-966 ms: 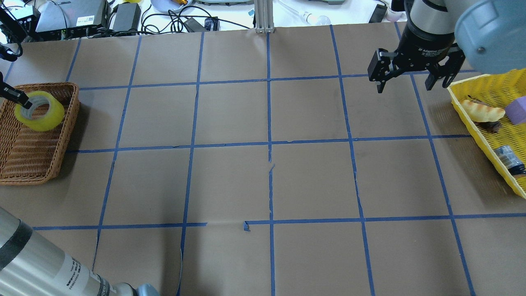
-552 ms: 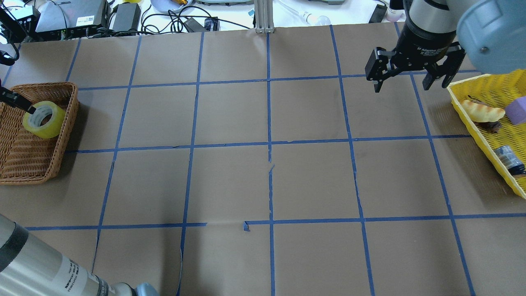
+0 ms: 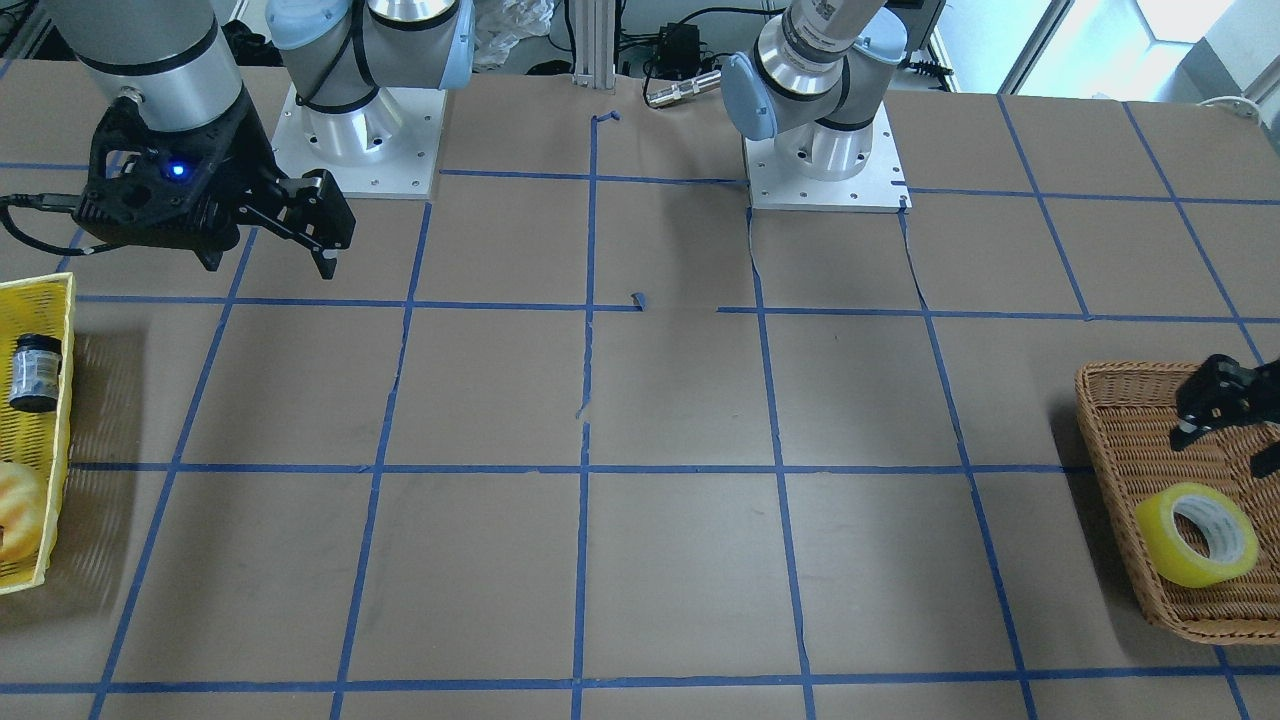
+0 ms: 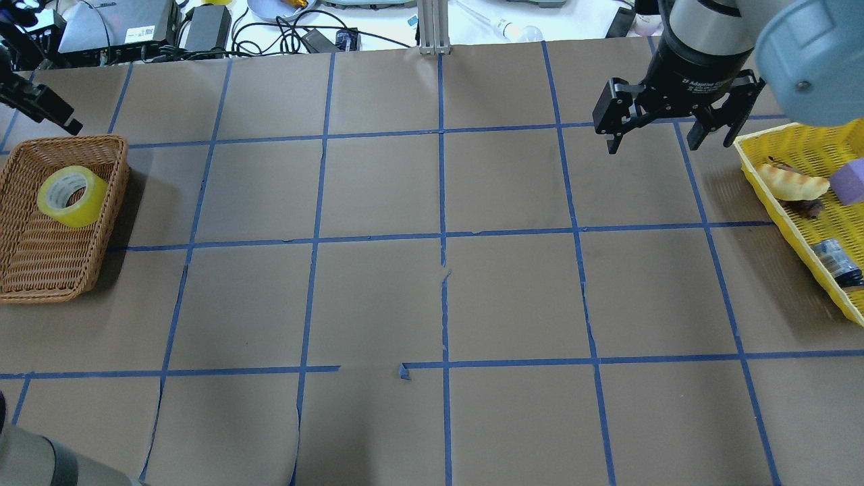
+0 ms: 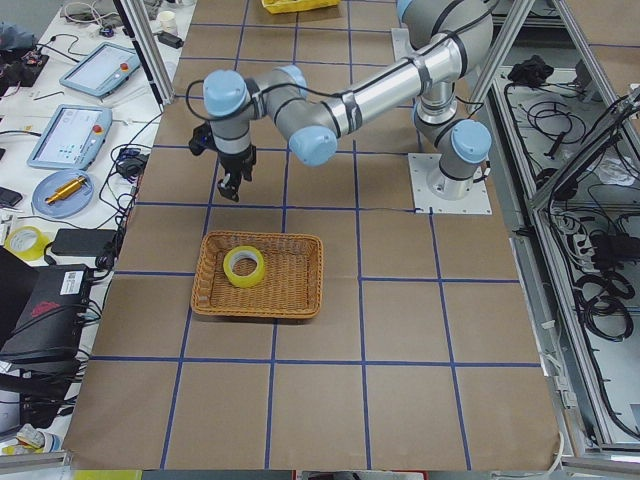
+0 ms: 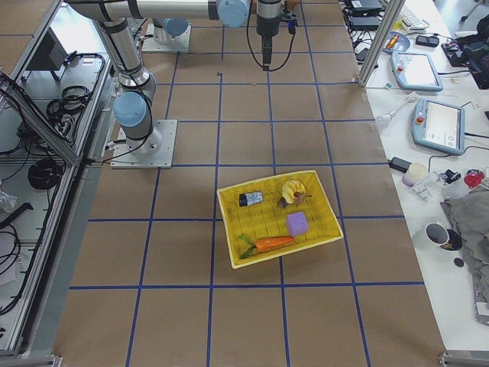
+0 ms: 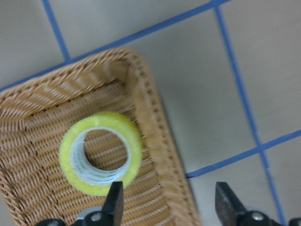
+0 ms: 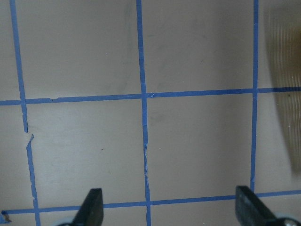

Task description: Transfer tape with both arms

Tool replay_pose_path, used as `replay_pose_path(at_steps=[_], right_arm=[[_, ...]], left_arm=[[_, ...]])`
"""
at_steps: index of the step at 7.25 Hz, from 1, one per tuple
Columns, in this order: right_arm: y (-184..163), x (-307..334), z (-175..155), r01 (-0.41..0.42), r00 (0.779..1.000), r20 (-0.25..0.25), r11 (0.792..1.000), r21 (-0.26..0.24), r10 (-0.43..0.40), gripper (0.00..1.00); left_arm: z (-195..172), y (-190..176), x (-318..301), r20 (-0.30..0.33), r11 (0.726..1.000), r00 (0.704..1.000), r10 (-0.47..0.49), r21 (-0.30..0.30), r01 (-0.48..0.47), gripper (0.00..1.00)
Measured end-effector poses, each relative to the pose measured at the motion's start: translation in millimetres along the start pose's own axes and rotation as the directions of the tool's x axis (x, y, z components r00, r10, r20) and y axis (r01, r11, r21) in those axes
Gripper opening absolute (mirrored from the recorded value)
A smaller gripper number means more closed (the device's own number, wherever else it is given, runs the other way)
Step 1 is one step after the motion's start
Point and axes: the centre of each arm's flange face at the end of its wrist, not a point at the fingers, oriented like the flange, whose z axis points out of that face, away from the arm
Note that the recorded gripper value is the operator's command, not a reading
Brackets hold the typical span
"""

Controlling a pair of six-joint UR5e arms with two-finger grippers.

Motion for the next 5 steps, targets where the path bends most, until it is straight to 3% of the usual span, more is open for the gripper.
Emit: replay_pose_path(at_steps=[3,5], right_arm=[[1,-1,1,0.0,1.0,0.008,1.0,-0.003,0.0,1.0],[1,0,2,0.0,1.0,0.005,1.0,-0.005,0.0,1.0]], left_arm=[[-52,-32,189,-0.024,0.987,0.986,-0.163,0.003,0.163,0.78],[-57,-19,290,-0.009,0.956,0.956,-0.293,-0.019,0.293,0.8]])
